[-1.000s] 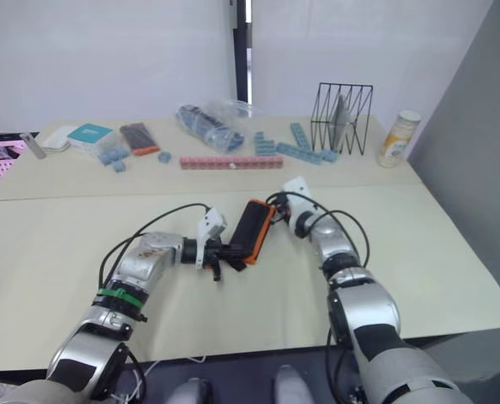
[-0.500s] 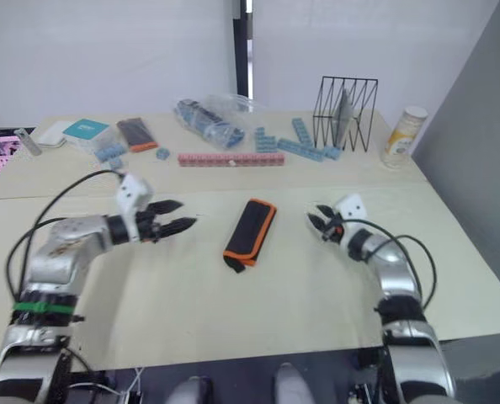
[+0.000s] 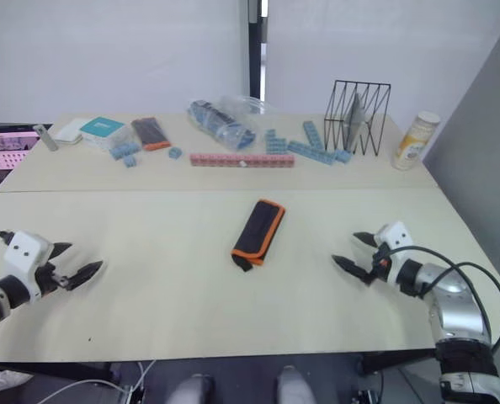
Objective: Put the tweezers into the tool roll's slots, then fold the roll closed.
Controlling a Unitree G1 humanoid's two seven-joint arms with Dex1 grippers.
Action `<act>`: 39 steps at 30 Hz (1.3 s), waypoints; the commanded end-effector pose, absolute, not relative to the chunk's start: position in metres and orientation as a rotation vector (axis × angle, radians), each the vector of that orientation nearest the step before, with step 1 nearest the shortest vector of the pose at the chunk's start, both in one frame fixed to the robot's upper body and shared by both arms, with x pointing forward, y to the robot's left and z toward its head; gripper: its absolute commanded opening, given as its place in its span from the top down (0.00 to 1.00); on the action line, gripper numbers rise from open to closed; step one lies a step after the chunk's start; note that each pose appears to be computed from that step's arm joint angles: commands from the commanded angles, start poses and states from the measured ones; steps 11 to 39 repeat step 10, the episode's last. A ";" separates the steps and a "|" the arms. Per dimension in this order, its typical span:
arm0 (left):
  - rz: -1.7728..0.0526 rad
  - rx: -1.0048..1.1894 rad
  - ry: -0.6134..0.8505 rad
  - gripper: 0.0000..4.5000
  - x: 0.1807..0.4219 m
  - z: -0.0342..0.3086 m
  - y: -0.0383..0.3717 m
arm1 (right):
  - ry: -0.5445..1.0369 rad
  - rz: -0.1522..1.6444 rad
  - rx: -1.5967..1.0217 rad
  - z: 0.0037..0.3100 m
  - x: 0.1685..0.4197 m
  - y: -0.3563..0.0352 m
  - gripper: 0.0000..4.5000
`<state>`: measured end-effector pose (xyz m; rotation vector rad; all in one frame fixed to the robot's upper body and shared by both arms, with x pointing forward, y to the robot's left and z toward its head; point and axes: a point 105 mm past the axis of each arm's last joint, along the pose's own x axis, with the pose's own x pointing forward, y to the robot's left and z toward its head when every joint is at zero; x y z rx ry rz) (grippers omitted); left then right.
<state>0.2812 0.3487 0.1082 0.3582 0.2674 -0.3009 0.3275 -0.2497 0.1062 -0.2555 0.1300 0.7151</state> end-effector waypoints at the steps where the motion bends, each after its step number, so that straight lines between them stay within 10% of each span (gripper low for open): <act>1: -0.281 0.357 0.223 0.00 0.273 0.114 0.357 | 0.102 0.692 -0.283 0.116 0.325 -0.256 0.00; 39: -0.253 0.323 0.240 0.00 0.264 0.102 0.365 | 0.118 0.650 -0.261 0.102 0.321 -0.262 0.00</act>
